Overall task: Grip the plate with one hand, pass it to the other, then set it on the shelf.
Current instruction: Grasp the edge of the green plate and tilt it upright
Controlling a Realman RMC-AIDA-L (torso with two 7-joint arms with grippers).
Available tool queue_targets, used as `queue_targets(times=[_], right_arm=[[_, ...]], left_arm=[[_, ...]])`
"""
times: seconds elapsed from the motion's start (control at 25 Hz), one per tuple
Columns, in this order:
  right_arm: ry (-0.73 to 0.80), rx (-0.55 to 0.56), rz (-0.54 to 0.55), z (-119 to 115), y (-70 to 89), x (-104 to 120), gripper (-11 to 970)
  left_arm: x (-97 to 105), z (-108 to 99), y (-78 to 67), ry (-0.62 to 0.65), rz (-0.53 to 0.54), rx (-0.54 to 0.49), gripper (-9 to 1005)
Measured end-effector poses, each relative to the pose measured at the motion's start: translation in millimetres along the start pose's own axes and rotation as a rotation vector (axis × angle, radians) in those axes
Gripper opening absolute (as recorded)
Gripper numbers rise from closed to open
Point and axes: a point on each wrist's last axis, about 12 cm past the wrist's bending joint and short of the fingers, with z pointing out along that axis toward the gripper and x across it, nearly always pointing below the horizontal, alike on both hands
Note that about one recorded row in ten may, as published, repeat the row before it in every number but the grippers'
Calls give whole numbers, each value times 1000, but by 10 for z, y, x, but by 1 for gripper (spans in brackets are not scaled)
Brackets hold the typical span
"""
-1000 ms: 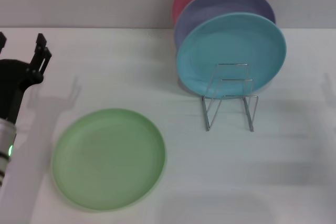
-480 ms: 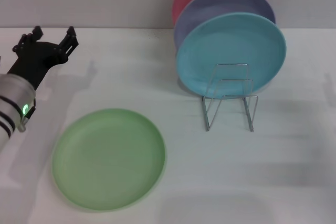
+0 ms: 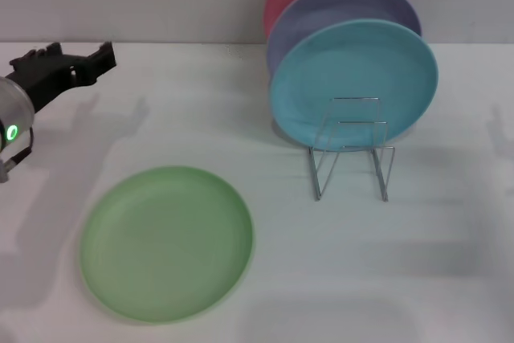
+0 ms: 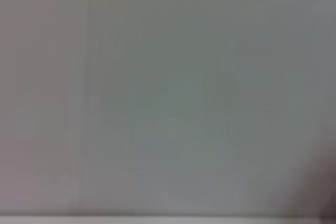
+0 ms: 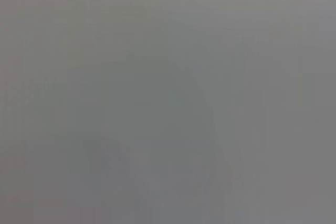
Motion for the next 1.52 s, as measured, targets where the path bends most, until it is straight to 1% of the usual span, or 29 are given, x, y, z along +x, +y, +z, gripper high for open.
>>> queue_targets(times=[0.04,0.08,0.16,0.2,0.24,0.36,0.6,0.8,0.84,1.0,1.04,1.2,1.52], right_arm=[[0,0,0,0,0,0,632],[-1,-1,0,8,4,-1,632],[-3,-2,1,22,10,-4,632],[-4,-3,2,32,14,-5,632],[-4,-3,2,32,14,-5,632],[-8,-5,2,52,21,-10,633],[-19,-16,-15,139,16,-34,632],[-25,-20,-21,185,19,-47,632],[-25,-20,-21,185,19,-47,633],[-29,-10,-27,207,-1,-57,633],[-29,-10,-27,207,-1,-57,632],[-21,-9,-31,210,-10,-48,632],[-19,-3,-34,173,-32,-46,632]], left_arm=[[0,0,0,0,0,0,758],[-27,-32,-11,27,5,3,757],[-67,-93,-30,91,17,16,754],[-101,-181,-34,182,19,32,753],[-101,-181,-34,182,19,32,752],[-150,-306,-15,289,9,51,749],[-208,-537,-49,465,-3,95,742],[-186,-658,27,611,-51,96,736],[-186,-658,27,611,-51,96,735],[-71,-637,53,720,-65,98,730],[-71,-637,53,720,-65,98,729],[47,-547,88,800,-66,79,724],[132,-412,83,864,-45,68,715]])
